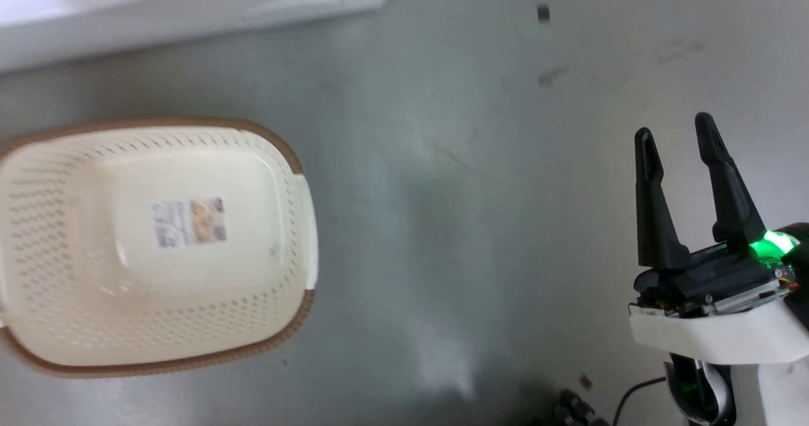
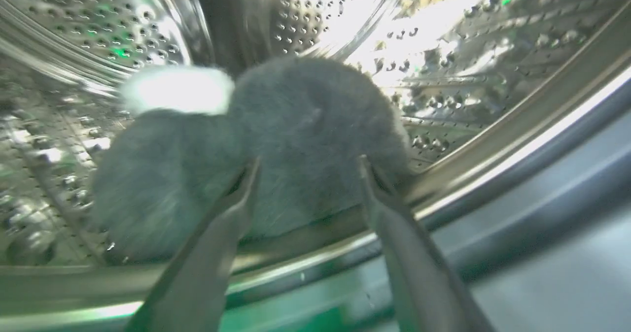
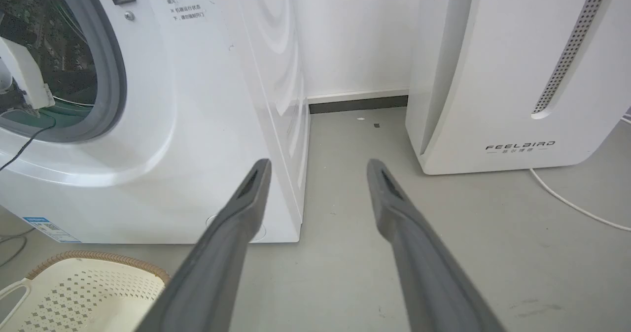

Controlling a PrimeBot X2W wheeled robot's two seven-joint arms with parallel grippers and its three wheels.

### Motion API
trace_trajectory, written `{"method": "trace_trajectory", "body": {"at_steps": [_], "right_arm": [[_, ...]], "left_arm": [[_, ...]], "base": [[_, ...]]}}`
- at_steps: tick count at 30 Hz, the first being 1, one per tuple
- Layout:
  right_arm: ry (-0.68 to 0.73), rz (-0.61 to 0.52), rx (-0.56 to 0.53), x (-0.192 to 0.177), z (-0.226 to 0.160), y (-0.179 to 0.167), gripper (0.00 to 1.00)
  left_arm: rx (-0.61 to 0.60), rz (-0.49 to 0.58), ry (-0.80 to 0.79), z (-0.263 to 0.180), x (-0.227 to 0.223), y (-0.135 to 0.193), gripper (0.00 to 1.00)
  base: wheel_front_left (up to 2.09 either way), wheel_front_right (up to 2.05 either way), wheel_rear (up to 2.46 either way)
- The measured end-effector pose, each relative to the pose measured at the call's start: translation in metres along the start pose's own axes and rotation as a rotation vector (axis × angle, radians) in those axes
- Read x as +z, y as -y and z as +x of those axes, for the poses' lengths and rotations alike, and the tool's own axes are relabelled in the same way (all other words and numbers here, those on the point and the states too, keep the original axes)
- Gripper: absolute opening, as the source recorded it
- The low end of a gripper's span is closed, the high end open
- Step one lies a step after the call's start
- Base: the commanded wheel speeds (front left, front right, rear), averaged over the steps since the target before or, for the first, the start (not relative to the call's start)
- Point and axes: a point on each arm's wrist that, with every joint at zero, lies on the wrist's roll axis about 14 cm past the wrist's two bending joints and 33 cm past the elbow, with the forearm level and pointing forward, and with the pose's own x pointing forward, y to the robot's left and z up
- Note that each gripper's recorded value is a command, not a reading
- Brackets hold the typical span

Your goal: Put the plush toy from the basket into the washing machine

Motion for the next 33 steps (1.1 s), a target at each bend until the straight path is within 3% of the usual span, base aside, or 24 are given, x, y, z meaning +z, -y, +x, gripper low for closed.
{"method": "trace_trajectory", "body": {"at_steps": [10,16,24,33], "right_arm": [[0.145,-0.039,0.037,0.064,-0.023,-0.014,1.0],[0.218,-0.037,0.071,0.094,-0.042,-0.027,1.0],[0.283,-0.025,0.107,0.118,-0.067,-0.04,1.0],[0.314,-0.017,0.147,0.129,-0.084,-0.053,1.0]], "left_arm": [[-0.031,-0.105,0.167,-0.097,0.063,0.034,1.0],[0.029,-0.178,0.328,-0.176,0.108,0.036,1.0],[0.148,-0.247,0.401,-0.287,0.103,0.041,1.0],[0.243,-0.285,0.358,-0.361,0.069,0.055,1.0]], "base": [[0.0,0.0,0.0],[0.0,0.0,0.0],[0.0,0.0,0.0],[0.0,0.0,0.0]]}}
